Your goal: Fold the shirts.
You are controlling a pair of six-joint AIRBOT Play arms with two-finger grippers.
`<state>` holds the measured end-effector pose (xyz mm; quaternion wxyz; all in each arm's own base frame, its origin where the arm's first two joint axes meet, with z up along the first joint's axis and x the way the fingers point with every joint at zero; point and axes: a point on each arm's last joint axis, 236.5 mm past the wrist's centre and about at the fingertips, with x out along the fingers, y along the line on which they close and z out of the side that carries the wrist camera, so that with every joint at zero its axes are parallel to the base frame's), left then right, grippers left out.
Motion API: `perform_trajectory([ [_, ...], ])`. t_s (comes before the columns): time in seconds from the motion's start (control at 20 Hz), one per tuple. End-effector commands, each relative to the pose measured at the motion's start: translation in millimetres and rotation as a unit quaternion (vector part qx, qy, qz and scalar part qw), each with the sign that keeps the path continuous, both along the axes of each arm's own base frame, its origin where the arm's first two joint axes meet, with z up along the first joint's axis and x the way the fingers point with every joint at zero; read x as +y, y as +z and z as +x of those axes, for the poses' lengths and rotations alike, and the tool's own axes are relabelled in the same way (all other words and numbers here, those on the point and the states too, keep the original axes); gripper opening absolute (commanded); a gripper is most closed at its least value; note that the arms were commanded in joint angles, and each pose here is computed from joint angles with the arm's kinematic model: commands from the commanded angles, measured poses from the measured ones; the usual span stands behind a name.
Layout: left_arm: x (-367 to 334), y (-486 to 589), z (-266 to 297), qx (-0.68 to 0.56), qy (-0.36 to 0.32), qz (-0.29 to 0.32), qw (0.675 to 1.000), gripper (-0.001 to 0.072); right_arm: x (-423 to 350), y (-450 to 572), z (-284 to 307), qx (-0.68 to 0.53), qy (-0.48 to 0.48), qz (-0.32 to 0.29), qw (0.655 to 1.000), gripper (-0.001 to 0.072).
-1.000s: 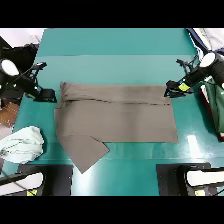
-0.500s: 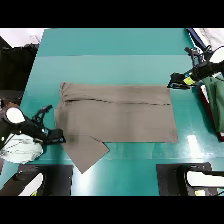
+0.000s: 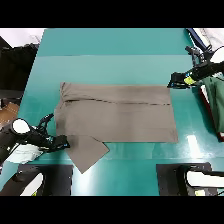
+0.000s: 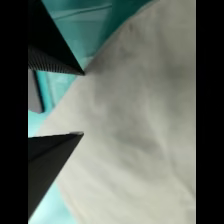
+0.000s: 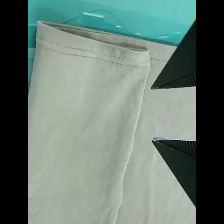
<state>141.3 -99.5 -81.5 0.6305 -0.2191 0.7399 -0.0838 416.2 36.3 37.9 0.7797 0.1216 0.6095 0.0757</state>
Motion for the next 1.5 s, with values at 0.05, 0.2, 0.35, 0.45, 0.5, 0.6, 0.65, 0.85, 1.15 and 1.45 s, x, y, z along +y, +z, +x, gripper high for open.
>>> perform_trajectory([
  [0.05,-1.2,-10.0,1.2,-0.007,0.014,-0.001,1.0,0.0422,-0.1,0.2,-0.1,0.0,0.0,0.0,1.0,0.0368],
  [0.2,0.2,-15.7,1.7,-0.011,0.022,0.003,1.0,0.0397,0.1,0.0,-1.2,0.002,0.001,0.0,1.0,0.0368],
  [0.35,-7.6,-12.1,10.9,-0.023,0.039,-0.014,0.999,0.0033,0.3,-0.7,-4.1,0.008,0.003,0.001,1.0,0.0368],
  [0.45,-14.1,-8.5,14.7,-0.029,0.045,-0.03,0.998,0.0029,0.3,-1.8,-11.5,0.022,0.009,0.001,1.0,0.0368],
  [0.5,-15.0,-5.5,16.3,-0.033,0.038,-0.033,0.998,0.0029,-0.9,-2.2,-18.7,0.034,0.017,0.0,0.999,0.0368],
  [0.6,-15.7,6.7,24.3,-0.048,0.021,-0.036,0.998,0.0029,-7.4,-4.4,-39.9,0.071,0.028,0.003,0.997,0.0367],
  [0.65,-16.3,15.0,30.1,-0.06,0.008,-0.038,0.997,0.0029,-13.7,-8.8,-53.9,0.087,0.025,0.005,0.996,0.0367],
  [0.85,-17.6,37.5,46.4,-0.089,-0.011,-0.043,0.995,0.0029,-40.7,-46.7,-132.3,0.157,-0.033,0.022,0.987,0.0367],
  [1.15,-17.5,37.7,47.4,-0.091,-0.01,-0.042,0.995,0.0029,-44.6,-108.3,-223.9,0.202,-0.08,0.046,0.975,0.0369],
  [1.45,-18.5,38.1,43.6,-0.09,-0.025,-0.045,0.995,0.0029,-37.1,-124.4,-246.9,0.206,-0.086,0.049,0.973,0.0369],
])
